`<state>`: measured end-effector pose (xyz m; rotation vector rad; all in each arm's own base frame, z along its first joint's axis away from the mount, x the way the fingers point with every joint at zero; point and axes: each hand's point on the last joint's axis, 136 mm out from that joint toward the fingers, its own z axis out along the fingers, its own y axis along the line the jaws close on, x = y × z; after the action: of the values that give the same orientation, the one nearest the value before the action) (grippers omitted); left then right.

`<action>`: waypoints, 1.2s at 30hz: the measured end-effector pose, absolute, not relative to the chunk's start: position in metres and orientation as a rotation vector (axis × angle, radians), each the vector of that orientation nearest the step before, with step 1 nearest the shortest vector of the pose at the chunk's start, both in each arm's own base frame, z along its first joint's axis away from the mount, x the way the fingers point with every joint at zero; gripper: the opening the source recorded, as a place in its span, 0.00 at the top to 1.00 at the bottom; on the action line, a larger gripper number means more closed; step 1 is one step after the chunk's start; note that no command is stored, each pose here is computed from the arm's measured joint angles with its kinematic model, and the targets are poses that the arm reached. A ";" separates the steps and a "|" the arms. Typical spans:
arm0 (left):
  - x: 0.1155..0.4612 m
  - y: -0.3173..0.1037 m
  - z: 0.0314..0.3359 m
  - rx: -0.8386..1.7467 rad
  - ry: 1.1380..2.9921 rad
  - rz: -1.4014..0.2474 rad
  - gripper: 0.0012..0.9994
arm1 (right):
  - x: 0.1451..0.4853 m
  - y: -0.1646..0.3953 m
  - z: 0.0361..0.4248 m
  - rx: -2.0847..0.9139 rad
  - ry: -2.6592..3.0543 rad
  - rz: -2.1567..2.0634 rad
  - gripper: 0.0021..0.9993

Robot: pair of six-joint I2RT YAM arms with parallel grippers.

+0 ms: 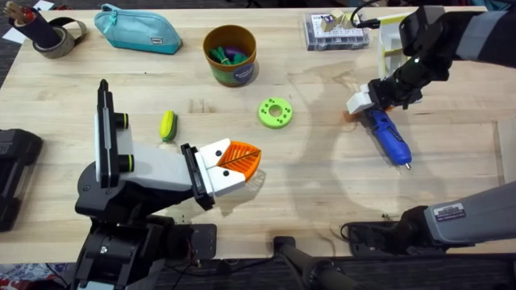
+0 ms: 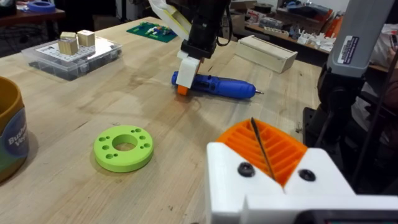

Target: Pick up the gripper from the table and insert it into the empty holder that is missing its gripper. Then pick up a screw, insert it into the mounting hole, and use the screwdriver to tighten it. Finally, clean up the table by picking up the vegetable and placing it into the bucket.

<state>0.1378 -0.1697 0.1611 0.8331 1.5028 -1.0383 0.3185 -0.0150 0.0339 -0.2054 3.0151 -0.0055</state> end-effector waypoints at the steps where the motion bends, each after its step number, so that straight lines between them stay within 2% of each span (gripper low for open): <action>1: 0.138 -0.170 0.161 0.832 1.505 -1.039 0.98 | 0.318 -0.015 0.034 -0.206 3.016 -0.004 0.12; 12: 0.141 -0.168 0.160 0.814 1.514 -1.026 0.98 | 0.318 -0.015 0.034 -0.216 3.018 -0.006 0.12; 17: 0.141 -0.168 0.160 0.813 1.514 -1.024 0.98 | 0.303 -0.016 0.040 -0.257 3.086 -0.005 0.12; 29: 0.141 -0.168 0.160 0.813 1.514 -1.024 0.98 | 0.296 -0.010 0.114 -0.314 2.920 0.004 0.12; 32: 0.141 -0.168 0.160 0.813 1.514 -1.024 0.98 | 0.295 -0.008 0.115 -0.340 2.910 0.016 0.12; 36: 0.141 -0.168 0.160 0.812 1.514 -1.024 0.98 | 0.284 -0.005 0.089 -0.363 2.938 0.038 0.12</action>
<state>0.1414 -0.1682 0.1605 0.8125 1.5144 -1.0238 0.2842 -0.0053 0.0890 -0.3625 2.9383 0.0379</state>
